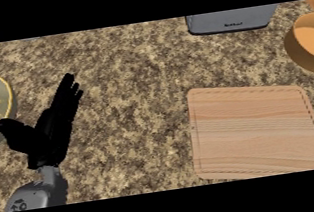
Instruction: Pick the squash from the cutting board and place it in the pot
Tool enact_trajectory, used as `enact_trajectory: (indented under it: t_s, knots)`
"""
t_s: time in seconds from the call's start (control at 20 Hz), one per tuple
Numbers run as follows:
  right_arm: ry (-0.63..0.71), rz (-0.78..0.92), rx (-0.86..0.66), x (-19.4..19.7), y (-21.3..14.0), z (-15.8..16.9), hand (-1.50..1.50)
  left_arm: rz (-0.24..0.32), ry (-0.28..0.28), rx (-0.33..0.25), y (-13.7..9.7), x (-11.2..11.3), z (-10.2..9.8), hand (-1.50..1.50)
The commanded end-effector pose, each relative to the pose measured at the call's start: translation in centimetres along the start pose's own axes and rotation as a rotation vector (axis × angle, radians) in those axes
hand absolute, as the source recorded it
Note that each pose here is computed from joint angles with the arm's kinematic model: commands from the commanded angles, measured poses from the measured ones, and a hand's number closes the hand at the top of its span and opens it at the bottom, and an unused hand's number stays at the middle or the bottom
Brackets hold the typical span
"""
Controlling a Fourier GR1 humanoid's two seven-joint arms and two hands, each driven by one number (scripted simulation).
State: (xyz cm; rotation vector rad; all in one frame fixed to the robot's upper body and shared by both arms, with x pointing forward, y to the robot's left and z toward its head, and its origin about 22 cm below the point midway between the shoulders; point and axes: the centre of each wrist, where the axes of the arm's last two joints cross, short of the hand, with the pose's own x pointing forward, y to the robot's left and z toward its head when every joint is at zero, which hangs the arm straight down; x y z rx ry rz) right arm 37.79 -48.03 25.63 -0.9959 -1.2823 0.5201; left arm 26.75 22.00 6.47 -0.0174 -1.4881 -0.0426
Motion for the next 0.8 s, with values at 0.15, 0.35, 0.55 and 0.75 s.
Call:
enact_trajectory:
  t_s: [0.15, 0.35, 0.55, 0.75]
  knots:
    - [0.063, -0.241, 0.095, -1.0, 3.2, -1.0, -1.5, 0.019, 0.006, 0.0, -0.7, 1.5, -1.0, 0.0]
    - [0.006, -0.417, -0.041, -0.6, 2.1, -1.0, -1.5, -0.006, 0.011, -0.013, 1.2, 0.5, -0.3, 0.0]
    - [-0.021, -0.531, -0.259, -2.1, -1.0, 0.0, -1.5, -0.006, -0.002, 0.003, 0.9, 1.0, -0.1, 0.0]
    - [0.006, -0.606, -0.368, -4.2, -3.2, 1.1, -1.5, -0.007, 0.005, 0.008, -0.1, 0.2, 0.1, 0.0]
